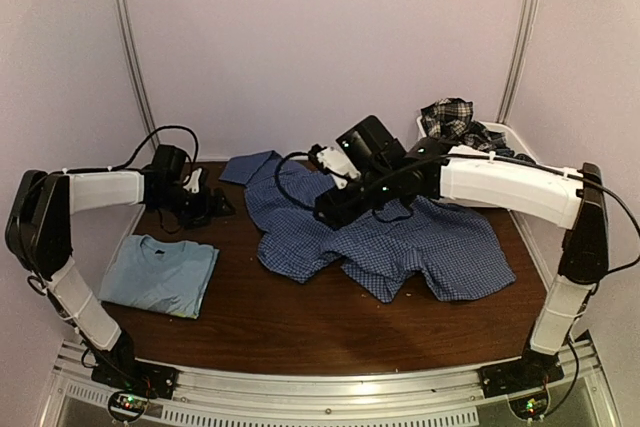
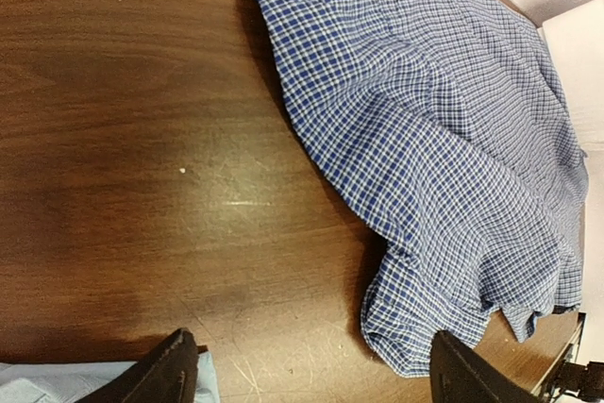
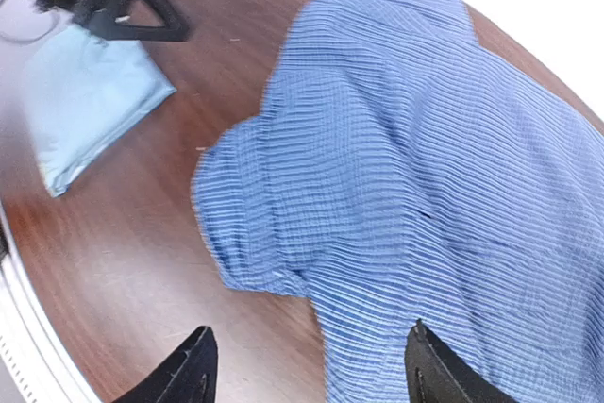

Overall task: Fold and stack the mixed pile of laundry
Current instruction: Adjust the flattened shirt at the center of the board.

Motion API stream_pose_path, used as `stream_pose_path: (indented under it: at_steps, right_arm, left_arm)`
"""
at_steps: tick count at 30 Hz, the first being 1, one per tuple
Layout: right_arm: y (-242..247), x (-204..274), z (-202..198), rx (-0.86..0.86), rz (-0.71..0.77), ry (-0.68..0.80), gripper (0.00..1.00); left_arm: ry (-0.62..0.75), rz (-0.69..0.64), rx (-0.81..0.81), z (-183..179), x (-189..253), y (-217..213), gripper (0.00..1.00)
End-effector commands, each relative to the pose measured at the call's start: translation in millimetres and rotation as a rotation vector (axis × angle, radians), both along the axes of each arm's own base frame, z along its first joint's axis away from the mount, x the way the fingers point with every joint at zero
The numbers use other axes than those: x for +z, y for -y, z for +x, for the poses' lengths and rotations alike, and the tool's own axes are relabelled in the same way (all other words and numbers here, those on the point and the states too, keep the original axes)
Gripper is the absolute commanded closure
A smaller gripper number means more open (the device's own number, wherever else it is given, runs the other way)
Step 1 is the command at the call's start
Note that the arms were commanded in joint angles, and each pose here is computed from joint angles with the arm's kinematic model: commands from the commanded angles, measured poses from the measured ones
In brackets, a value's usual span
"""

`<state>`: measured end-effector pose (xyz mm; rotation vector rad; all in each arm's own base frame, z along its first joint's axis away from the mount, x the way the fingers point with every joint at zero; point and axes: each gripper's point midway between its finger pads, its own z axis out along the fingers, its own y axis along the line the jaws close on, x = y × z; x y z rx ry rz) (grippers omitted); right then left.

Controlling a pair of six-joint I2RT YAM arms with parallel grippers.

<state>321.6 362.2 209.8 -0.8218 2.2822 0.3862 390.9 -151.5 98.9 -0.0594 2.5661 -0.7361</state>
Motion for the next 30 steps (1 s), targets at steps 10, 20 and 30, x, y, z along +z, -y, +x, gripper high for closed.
stream_pose_path:
  at_steps: [10,20,30]
  right_arm:
    - [-151,-107,-36,0.317,-0.086,-0.087,0.40]
    - [-126,-168,-5,0.238,-0.361,-0.006,0.48]
    - [-122,-143,-34,0.374,-0.350,0.054,0.62]
  left_arm:
    - [0.141,0.057,0.016,0,35,-14,0.07]
    - [0.280,0.122,0.024,-13,56,-29,0.02]
    - [0.321,0.092,0.050,-10,58,-36,0.02]
